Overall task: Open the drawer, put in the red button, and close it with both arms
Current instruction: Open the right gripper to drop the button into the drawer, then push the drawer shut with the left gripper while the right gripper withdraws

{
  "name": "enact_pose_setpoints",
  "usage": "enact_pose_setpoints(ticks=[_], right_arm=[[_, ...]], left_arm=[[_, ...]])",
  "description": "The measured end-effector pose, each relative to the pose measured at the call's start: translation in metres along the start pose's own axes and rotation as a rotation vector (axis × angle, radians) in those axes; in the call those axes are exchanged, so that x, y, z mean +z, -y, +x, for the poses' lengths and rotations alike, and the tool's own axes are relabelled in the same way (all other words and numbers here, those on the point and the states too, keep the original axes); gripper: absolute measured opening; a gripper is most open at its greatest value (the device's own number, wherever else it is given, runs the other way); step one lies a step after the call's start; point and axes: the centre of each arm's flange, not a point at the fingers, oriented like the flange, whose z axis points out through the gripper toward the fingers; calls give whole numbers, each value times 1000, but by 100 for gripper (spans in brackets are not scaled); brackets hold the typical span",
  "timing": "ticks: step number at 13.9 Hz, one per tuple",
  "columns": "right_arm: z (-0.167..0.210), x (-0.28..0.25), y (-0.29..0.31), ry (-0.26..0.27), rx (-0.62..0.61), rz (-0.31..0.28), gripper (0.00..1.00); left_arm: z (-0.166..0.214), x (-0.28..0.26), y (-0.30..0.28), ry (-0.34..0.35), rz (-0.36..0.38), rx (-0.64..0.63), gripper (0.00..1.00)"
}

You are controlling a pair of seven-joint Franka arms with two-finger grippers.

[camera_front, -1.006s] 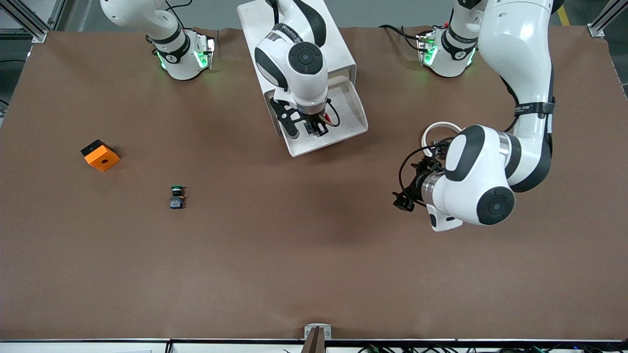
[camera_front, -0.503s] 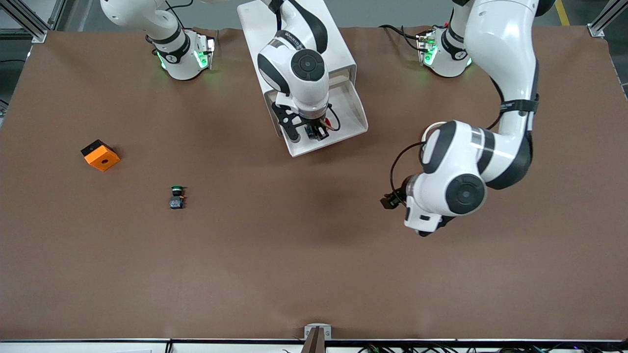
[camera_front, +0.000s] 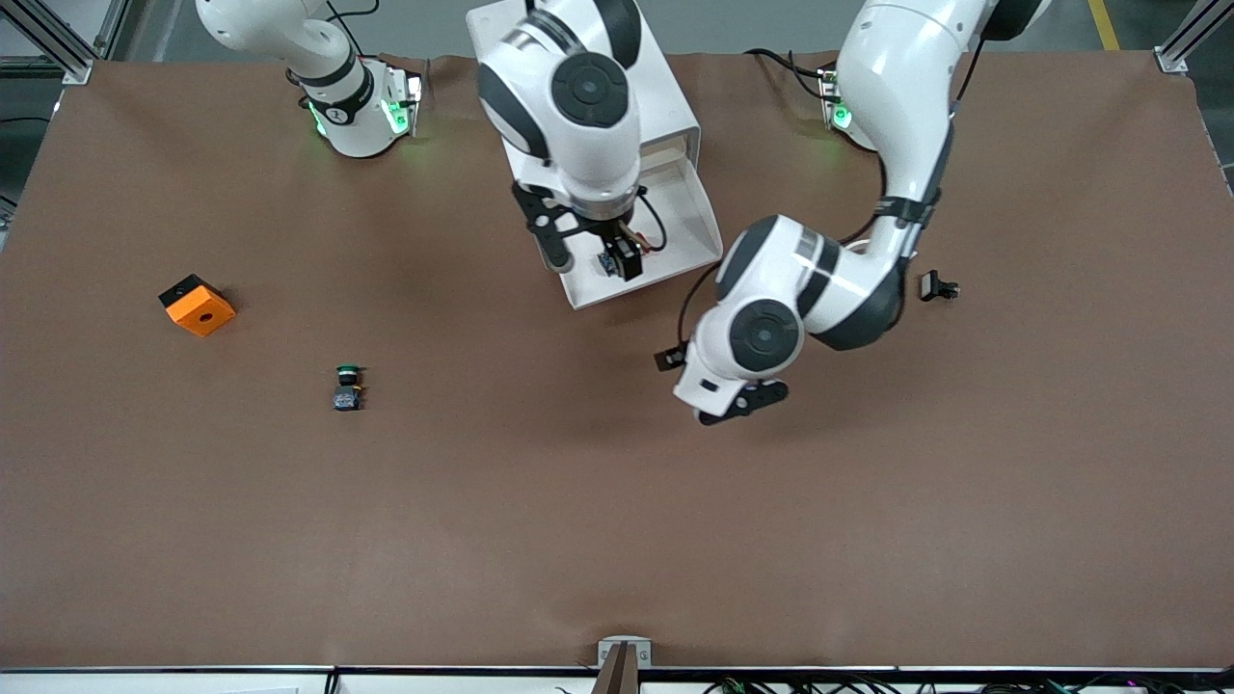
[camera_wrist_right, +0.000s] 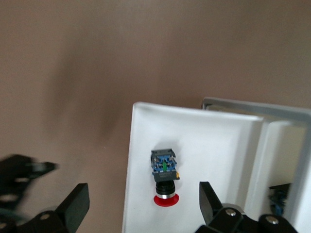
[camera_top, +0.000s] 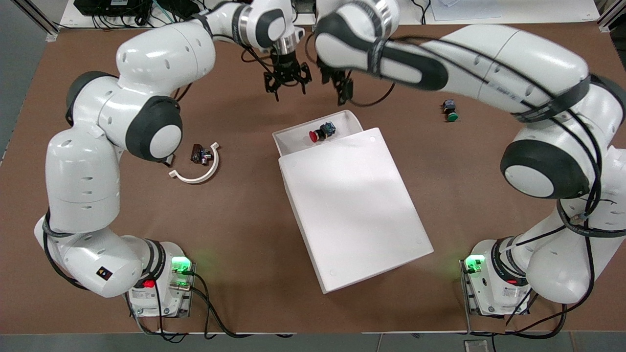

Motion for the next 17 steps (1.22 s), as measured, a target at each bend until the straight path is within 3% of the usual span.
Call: enact_pose_setpoints(ticks=[2,5,9,15,17], right_arm=[[48,-51,-4,13,-65,9,100],[111,-104,-33,26,-225,-37,100],[211,-156,-72,60,-471,-28,100],[389,-150,-134,123,-841,13,100],[435,-137,-146,93,-936,23,100]], left_arm=[[-27,31,-16,22,15,42,100],[-72,58,-33,84,37,109,100],[-124,61,-35,121,56,173,100],[-179,73,-47,140,58,168,100],[-189,76,-49,147,63,153,100]])
